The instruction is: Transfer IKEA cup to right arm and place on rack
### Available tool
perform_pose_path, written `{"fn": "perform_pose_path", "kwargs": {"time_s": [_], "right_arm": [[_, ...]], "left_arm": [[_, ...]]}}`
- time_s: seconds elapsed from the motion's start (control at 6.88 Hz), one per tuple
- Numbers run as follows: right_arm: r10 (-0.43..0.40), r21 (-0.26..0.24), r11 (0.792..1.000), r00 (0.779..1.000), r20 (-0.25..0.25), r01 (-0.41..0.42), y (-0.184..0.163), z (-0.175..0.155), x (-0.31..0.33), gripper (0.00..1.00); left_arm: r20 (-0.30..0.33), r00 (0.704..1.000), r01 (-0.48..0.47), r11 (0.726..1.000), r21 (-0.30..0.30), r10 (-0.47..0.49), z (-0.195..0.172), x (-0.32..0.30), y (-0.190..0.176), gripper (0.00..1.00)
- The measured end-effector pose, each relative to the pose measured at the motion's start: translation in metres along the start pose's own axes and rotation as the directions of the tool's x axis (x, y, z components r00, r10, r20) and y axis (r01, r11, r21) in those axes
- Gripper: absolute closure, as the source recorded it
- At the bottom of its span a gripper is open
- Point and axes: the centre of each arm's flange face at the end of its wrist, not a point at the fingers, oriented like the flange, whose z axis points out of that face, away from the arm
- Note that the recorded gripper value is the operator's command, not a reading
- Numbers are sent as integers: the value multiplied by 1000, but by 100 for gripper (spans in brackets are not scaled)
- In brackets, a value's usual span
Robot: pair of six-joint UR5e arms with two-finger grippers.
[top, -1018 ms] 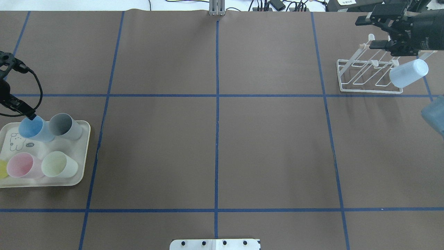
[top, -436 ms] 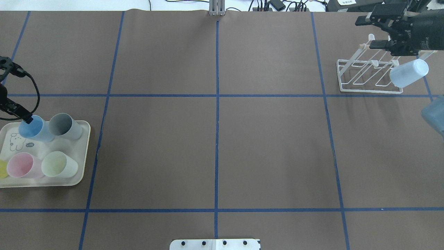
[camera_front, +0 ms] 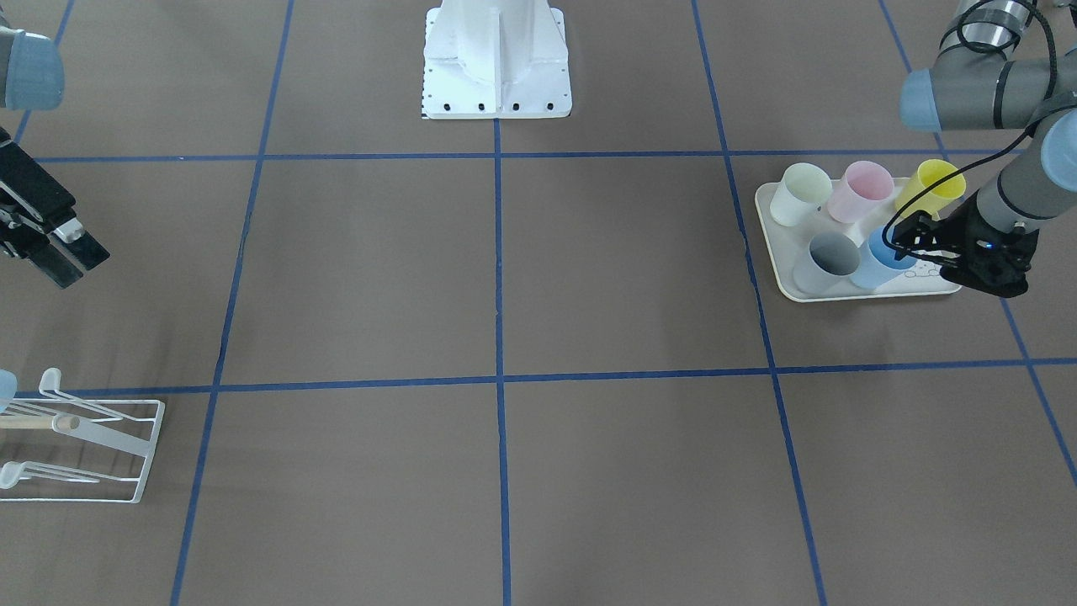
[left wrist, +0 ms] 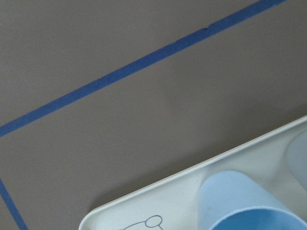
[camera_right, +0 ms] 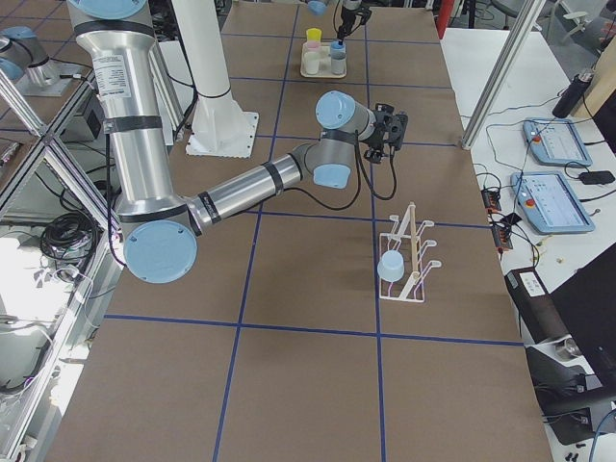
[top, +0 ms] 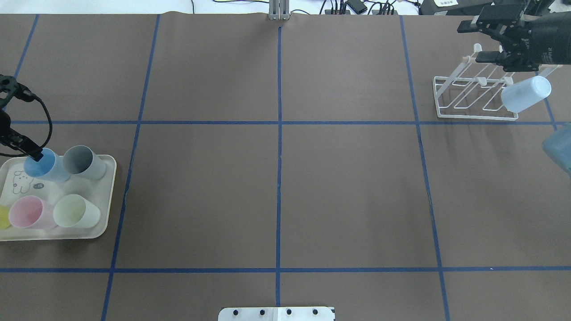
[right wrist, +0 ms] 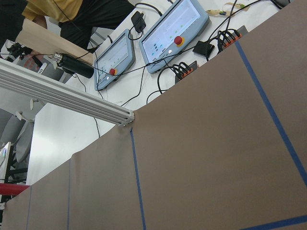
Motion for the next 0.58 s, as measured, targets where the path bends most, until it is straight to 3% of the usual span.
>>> {"fn": "perform_pose_path", "kwargs": {"time_s": [0.15,0.44,0.58], "right_arm": [[-2,0,1000,1000,4,2,2,-2,-1,0],[-2,1,1000,1000,5,2,2,-5,-1,0],[-1,0,1000,1000,4,1,2,-5,0,0]], "left_arm": [[-2,1000,-6,1000,-6,6,3,4,0,15],[-4,1000,-9,1000,-12,9,6,7,0,77],[-5,1000,-7,1000,-17,7,7,6,2,84]]}}
